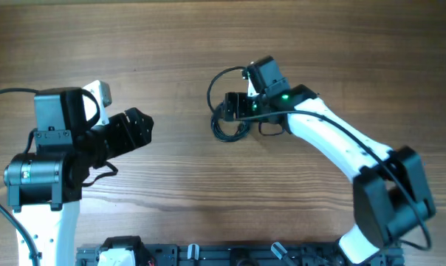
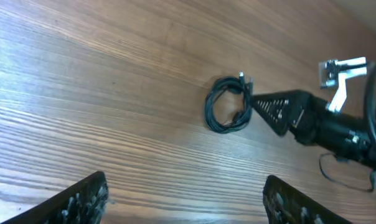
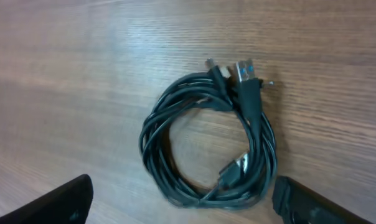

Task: Untangle cables
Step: 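Move both grippers forward toward the black cable coil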

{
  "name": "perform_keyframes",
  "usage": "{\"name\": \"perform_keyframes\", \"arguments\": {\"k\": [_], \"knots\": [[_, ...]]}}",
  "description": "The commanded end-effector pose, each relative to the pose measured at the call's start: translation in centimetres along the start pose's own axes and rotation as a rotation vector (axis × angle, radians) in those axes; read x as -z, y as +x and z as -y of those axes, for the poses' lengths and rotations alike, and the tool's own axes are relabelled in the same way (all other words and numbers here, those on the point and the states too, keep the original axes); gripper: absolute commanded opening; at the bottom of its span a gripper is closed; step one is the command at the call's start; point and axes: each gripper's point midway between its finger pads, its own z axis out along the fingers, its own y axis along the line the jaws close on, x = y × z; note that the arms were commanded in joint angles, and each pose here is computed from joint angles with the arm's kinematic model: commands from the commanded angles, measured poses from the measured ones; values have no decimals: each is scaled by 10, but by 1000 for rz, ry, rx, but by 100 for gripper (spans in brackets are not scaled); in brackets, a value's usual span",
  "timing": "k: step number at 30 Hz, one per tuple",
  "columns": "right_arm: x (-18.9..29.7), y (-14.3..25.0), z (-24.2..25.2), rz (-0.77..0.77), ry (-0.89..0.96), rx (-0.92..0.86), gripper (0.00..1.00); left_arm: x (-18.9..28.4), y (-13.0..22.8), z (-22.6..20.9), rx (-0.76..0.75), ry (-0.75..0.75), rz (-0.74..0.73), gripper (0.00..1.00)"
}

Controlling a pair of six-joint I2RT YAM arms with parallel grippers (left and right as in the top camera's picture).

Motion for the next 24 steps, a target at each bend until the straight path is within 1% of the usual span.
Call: {"name": "perform_keyframes", "arguments": {"k": [1,3,5,7,8,10,12,14,16,19,21,23,24], "knots": [[-26,15,-18,-68,-78,100,93,4,-5,-6,-48,-45,26,81],[-26,33,-16,-123,-55,286,93,3,-4,-7,-69,-49,23,80],[-24,53,4,-201,47,427,94,3,-4,-7,-69,-50,21,80],[-16,66,34,-271,204,451,94,1,-5,-8,-101,-53,14,77],[-11,71,48,-295,279,435,91,-2,-4,-9,-112,-55,4,72],[-2,71,69,-295,411,371,82,-8,-3,-11,-110,-62,-17,69],[9,64,85,-241,539,258,81,-15,-3,-12,-114,-66,-46,67],[19,52,74,-178,516,205,80,-29,3,-1,-190,-18,-110,64],[32,36,57,-115,464,189,80,-40,9,8,-231,5,-156,63],[88,-12,12,86,348,189,82,-65,22,29,-352,41,-235,62],[140,-39,-11,242,291,194,89,-84,32,48,-465,76,-278,62],[188,-52,-28,356,244,257,99,-101,42,63,-556,84,-303,62],[211,-55,-34,404,229,317,100,-115,43,68,-600,57,-300,57]]}}
